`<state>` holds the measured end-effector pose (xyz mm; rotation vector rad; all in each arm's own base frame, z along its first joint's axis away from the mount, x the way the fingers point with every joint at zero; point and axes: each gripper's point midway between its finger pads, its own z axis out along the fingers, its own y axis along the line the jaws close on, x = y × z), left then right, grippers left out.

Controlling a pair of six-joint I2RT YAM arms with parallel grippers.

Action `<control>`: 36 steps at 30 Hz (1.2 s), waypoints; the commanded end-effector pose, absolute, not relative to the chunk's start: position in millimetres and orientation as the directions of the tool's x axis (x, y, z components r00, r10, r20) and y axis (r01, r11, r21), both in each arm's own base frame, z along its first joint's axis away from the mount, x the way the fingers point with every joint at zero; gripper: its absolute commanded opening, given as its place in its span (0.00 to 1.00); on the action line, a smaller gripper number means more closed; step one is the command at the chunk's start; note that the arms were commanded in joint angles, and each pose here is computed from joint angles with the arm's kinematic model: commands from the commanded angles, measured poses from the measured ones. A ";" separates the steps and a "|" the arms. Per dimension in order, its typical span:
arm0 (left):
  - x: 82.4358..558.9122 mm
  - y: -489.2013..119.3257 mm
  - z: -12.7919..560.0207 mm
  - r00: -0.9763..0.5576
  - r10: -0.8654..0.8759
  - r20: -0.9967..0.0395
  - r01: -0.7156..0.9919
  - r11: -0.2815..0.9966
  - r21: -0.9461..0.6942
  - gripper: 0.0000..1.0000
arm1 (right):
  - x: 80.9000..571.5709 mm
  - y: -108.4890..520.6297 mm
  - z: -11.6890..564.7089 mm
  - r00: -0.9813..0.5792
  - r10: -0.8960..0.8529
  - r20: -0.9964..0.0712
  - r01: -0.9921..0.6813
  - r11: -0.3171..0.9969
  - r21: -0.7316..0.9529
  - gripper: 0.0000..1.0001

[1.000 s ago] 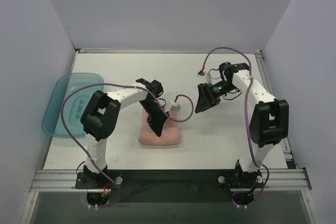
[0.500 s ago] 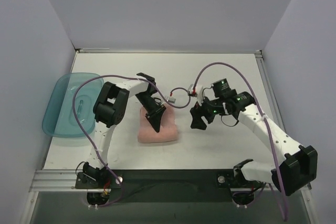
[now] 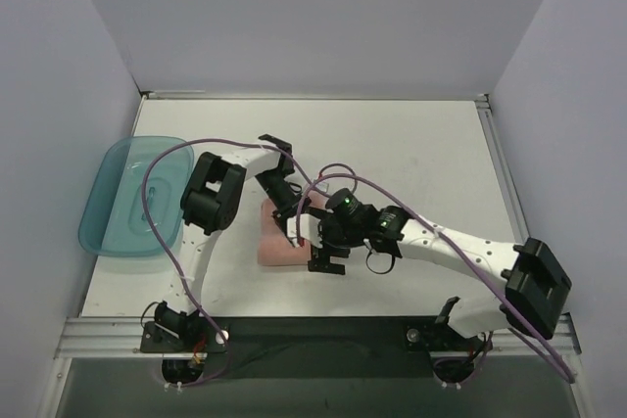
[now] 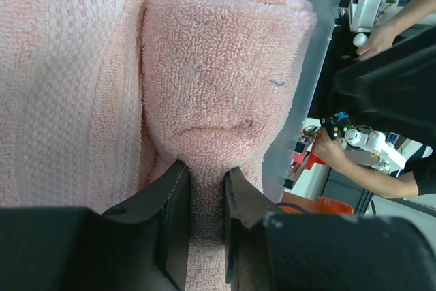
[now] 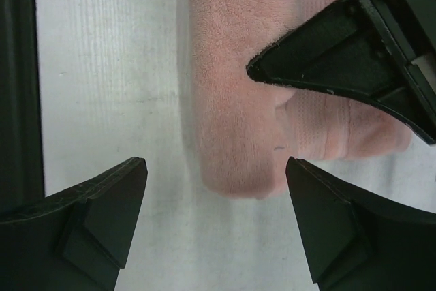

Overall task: Roll the towels
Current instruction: Roll the towel

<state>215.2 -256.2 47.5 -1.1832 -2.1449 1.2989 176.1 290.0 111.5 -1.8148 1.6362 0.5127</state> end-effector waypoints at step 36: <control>366.0 -130.2 216.1 -0.523 0.362 -0.771 0.812 0.487 -0.322 0.64 | 139.4 282.2 32.5 -0.521 -0.824 -0.224 -0.626 0.191 0.756 0.00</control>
